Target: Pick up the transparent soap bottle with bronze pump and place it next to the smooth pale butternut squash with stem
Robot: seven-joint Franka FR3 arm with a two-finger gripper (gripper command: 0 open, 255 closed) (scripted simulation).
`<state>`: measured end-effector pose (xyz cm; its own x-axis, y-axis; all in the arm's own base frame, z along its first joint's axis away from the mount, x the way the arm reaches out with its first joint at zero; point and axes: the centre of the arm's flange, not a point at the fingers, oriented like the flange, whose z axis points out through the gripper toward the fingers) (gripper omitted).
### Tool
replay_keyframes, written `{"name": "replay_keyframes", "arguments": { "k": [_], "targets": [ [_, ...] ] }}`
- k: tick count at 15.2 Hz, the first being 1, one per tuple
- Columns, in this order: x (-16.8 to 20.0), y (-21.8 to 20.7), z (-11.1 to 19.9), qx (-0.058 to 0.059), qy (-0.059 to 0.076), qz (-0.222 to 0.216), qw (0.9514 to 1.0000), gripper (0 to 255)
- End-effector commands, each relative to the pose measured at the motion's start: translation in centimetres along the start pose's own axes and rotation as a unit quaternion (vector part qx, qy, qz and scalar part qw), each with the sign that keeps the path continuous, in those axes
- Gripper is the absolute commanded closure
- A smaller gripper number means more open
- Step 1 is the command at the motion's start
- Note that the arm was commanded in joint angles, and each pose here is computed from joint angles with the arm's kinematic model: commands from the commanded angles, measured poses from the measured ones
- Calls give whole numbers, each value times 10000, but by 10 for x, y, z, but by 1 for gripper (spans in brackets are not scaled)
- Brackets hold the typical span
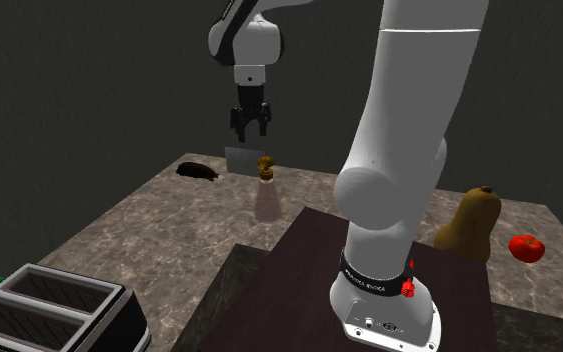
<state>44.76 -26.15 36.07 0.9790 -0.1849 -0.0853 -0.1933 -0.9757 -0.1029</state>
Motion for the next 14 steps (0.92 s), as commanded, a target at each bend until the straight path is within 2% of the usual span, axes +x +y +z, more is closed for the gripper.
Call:
{"name": "replay_keyframes", "arguments": {
  "k": [1,7,14],
  "targets": [
    [8,22,16,35,-26,124,9999,0],
    [33,85,64,149,-116,492,9986,0],
    [33,85,97,152,-119,503,9985,0]
  ]
}}
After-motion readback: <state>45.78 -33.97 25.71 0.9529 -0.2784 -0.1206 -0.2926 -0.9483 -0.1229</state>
